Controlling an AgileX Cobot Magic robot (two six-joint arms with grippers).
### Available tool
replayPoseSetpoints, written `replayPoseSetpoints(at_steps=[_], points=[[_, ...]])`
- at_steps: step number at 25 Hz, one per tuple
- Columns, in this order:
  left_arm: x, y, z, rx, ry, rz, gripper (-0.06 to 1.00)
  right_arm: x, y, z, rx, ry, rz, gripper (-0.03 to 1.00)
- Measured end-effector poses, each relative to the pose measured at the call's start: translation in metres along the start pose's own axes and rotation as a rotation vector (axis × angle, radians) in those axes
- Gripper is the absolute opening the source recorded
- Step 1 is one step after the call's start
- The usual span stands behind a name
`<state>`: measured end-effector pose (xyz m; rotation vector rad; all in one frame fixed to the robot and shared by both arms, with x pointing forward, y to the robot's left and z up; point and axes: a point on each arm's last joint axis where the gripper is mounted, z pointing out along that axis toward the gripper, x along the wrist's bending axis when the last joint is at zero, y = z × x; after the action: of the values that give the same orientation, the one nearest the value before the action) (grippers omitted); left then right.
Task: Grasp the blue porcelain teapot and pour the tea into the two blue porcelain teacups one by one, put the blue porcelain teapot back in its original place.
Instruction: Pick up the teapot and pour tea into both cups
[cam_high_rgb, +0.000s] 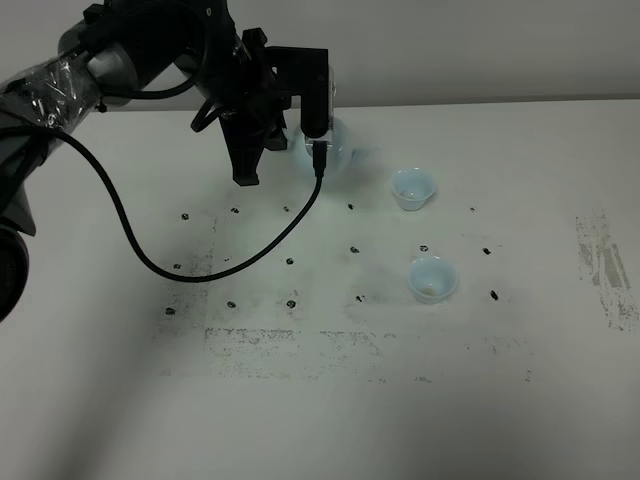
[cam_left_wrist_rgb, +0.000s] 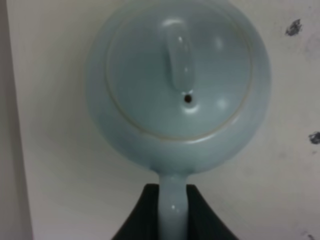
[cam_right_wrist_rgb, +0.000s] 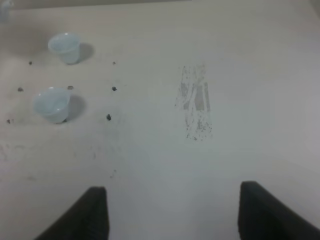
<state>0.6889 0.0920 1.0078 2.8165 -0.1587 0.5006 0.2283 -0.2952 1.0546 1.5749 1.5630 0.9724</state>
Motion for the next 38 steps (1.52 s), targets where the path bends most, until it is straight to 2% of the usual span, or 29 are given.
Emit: replayPoseSetpoints(at_steps=[3, 6, 20, 31, 38], points=[[0.002, 0.0, 0.005, -0.003, 0.017, 0.059, 0.05, 0.0, 0.0, 0.0, 0.0, 0.0, 0.0, 0.53], [0.004, 0.0, 0.006, -0.009, 0.042, 0.072, 0.05, 0.0, 0.0, 0.0, 0.0, 0.0, 0.0, 0.53], [0.011, 0.002, 0.03, -0.06, 0.097, 0.013, 0.05, 0.0, 0.0, 0.0, 0.0, 0.0, 0.0, 0.53], [0.015, 0.003, 0.057, -0.063, 0.09, 0.004, 0.05, 0.0, 0.0, 0.0, 0.0, 0.0, 0.0, 0.53], [0.011, 0.013, 0.072, -0.064, 0.085, 0.039, 0.05, 0.0, 0.0, 0.0, 0.0, 0.0, 0.0, 0.53]])
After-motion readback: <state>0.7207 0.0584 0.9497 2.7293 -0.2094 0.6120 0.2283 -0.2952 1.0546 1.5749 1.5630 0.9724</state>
